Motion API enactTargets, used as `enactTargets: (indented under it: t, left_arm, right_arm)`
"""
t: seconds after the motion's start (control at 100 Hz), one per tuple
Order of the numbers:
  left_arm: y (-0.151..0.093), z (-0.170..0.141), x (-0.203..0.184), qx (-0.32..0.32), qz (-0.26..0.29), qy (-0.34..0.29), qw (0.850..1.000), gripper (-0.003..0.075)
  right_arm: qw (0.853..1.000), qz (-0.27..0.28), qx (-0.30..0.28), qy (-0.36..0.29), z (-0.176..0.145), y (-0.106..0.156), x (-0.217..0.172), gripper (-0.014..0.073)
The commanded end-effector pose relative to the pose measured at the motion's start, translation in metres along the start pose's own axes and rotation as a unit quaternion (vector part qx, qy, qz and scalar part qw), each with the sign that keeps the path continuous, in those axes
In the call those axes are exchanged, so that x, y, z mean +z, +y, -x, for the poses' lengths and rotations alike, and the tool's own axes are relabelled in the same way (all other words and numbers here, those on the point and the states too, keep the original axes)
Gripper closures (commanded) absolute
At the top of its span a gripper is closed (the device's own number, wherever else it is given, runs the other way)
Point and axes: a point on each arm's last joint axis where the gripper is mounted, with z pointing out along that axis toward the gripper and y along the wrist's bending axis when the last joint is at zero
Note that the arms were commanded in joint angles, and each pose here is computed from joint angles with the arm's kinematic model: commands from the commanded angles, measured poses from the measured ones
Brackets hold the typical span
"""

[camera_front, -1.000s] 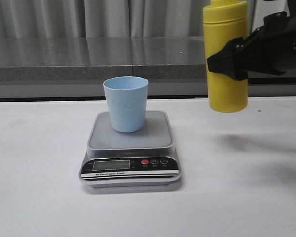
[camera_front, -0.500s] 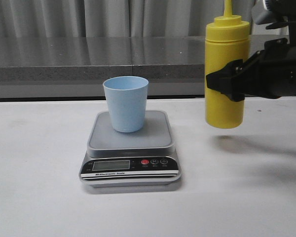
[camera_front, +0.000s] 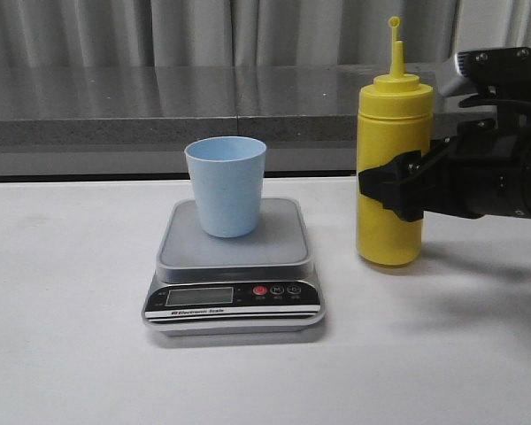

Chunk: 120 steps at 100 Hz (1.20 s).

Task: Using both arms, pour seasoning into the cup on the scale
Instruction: 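Lower the bottle back onto the table with the right gripper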

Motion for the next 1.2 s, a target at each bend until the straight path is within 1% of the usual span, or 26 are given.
enactTargets:
  t: [0.0,0.22,0.58,0.65,0.84,0.91,1.05,1.19]
  left_arm:
    - [-0.0001,0.0155,-0.0015,-0.004,-0.002,-0.051,0.999,0.0739]
    - [-0.0001,0.0155,-0.0015,-0.004,-0.002,-0.051,0.999,0.0739]
    - [-0.0001,0.0155,-0.0015,-0.004,-0.002,-0.051,0.999,0.0739]
    - [-0.0001,0.0155,-0.0015,-0.004,-0.002,-0.051,0.999,0.0739]
    - [-0.0001,0.0155,-0.0015,-0.004,-0.002,-0.051,0.999,0.0739]
    - [-0.0001,0.0155,-0.0015,-0.004,-0.002,-0.051,0.999,0.0739]
    - [-0.0001,0.0155,-0.0015,-0.004,-0.002,-0.051,0.999,0.0739]
    - [-0.0001,0.0155,-0.0015,-0.004,-0.002,-0.051,0.999,0.0739]
  right_arm:
    - [0.997,0.003,-0.007,-0.078,0.0218,-0.001,0.0,0.0374]
    - [0.997,0.005,-0.002,-0.071,0.0132,-0.0016,0.0032,0.0374]
    - [0.997,0.013,-0.006,-0.07,0.0129,-0.0001,0.0032,0.0361]
    - [0.997,0.017,-0.008,-0.07,0.0128,0.0007,0.0032,0.032]
    - [0.997,0.018,-0.009,-0.069,0.0127,0.0009,0.0032,0.0123]
    - [0.997,0.018,-0.009,-0.069,0.0127,0.0009,0.0032,0.007]
    - [0.997,0.018,-0.009,-0.069,0.0127,0.0009,0.0032,0.0006]
    - [0.997,0.018,-0.009,-0.069,0.0127,0.0009,0.0032,0.0]
